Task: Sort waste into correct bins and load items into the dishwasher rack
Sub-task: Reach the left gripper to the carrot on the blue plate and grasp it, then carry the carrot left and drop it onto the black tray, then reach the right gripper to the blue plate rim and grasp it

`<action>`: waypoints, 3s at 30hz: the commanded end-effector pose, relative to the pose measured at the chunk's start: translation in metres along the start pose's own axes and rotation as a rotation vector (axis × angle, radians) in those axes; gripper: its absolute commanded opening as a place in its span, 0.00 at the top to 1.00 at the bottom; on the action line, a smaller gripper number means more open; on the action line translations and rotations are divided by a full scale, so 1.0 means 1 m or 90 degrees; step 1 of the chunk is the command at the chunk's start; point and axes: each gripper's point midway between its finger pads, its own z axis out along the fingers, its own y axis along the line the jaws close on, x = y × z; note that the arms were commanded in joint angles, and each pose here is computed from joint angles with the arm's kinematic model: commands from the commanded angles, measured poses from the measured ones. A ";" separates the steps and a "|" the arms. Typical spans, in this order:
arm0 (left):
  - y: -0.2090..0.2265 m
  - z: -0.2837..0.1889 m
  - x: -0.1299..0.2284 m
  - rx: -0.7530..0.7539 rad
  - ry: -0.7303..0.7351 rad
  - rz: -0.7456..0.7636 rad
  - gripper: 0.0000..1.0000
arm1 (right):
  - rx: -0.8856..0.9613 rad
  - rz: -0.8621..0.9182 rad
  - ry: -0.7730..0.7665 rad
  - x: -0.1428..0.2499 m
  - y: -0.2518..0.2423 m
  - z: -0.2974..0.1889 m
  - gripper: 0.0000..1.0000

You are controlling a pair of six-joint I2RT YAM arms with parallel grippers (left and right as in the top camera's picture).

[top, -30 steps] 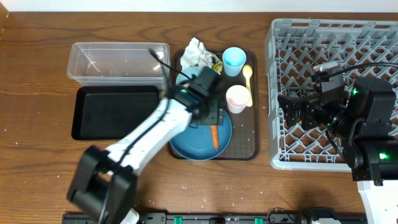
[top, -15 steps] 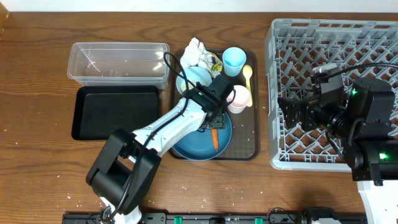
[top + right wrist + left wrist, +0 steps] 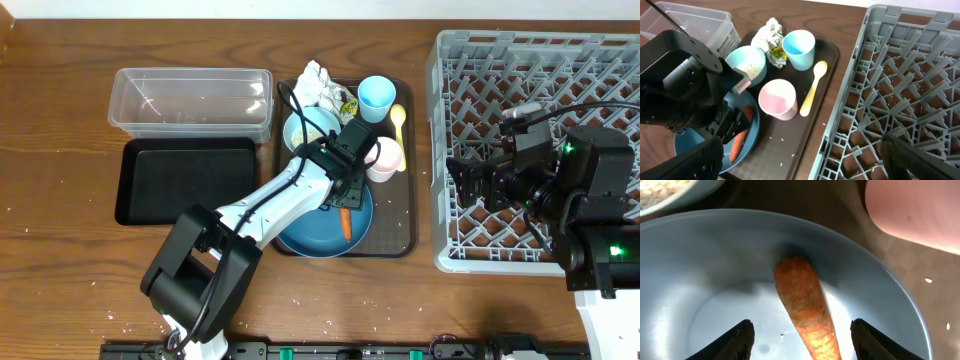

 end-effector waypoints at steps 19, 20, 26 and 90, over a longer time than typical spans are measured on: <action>0.014 0.019 0.018 -0.036 0.059 0.040 0.81 | -0.001 0.000 -0.011 -0.007 0.004 -0.005 0.03; 0.015 0.013 0.016 -0.036 0.059 0.030 0.81 | -0.001 0.000 -0.011 -0.007 0.004 -0.005 0.03; 0.032 -0.065 -0.015 -0.026 0.012 -0.023 0.81 | -0.002 0.000 -0.011 -0.007 0.004 -0.005 0.02; 0.276 -0.196 0.022 -0.189 -0.173 -0.441 0.18 | 0.203 0.206 0.359 0.166 0.099 0.190 0.51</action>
